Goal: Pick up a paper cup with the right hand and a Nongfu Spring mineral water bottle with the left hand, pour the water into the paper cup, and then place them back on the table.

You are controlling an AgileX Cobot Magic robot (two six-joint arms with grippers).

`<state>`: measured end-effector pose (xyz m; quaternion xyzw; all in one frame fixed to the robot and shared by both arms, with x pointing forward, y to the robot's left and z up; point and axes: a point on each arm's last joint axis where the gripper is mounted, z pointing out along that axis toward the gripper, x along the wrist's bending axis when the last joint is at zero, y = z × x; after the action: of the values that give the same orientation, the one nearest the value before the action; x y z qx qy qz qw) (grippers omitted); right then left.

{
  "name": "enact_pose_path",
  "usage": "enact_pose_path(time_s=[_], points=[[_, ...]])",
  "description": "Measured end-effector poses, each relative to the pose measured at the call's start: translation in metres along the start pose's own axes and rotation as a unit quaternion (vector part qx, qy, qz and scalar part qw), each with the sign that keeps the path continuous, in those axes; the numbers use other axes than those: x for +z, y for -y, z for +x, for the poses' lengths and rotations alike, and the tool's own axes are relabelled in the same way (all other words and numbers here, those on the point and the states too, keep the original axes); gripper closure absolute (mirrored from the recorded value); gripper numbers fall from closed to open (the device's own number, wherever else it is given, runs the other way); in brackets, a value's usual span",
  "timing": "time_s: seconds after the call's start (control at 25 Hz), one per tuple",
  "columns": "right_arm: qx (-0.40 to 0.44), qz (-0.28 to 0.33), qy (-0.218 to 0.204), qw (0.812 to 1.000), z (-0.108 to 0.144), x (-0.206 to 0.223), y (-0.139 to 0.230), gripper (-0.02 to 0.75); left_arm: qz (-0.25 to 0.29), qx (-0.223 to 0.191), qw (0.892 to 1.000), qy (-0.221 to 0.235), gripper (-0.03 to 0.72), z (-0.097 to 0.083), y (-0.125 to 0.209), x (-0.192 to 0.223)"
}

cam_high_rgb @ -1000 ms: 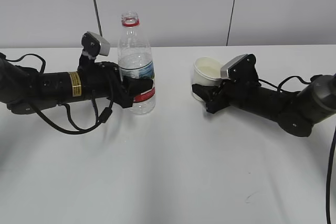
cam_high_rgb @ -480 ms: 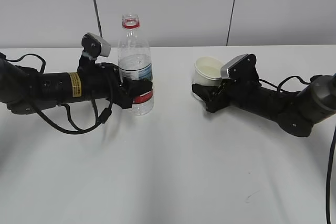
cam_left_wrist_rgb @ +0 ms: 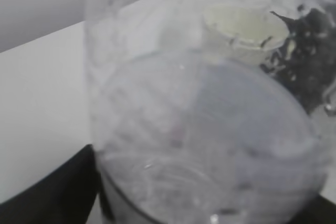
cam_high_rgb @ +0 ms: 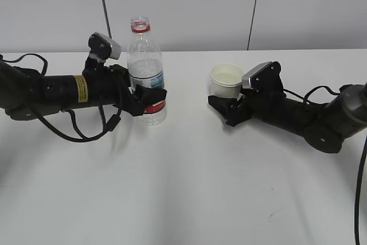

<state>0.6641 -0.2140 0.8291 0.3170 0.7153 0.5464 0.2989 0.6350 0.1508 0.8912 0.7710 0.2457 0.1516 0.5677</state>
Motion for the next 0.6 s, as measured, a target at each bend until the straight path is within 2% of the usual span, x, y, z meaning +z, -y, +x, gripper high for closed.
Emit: enact_pose_path(time_s=[0.16,0.4,0.6], points=[[0.014,0.000,-0.003,1.000,0.006,-0.006,0.006,0.111,0.014,0.008,1.000,-0.015,0.191,-0.001,-0.006,-0.006],[0.032,-0.016,-0.008,0.999,0.014,-0.015,0.011,0.120,0.044,-0.013,0.999,-0.010,0.190,-0.011,0.012,-0.013],[0.049,-0.015,0.003,0.999,0.015,-0.024,0.017,0.129,0.068,-0.012,0.997,-0.026,0.177,-0.014,0.013,-0.020]])
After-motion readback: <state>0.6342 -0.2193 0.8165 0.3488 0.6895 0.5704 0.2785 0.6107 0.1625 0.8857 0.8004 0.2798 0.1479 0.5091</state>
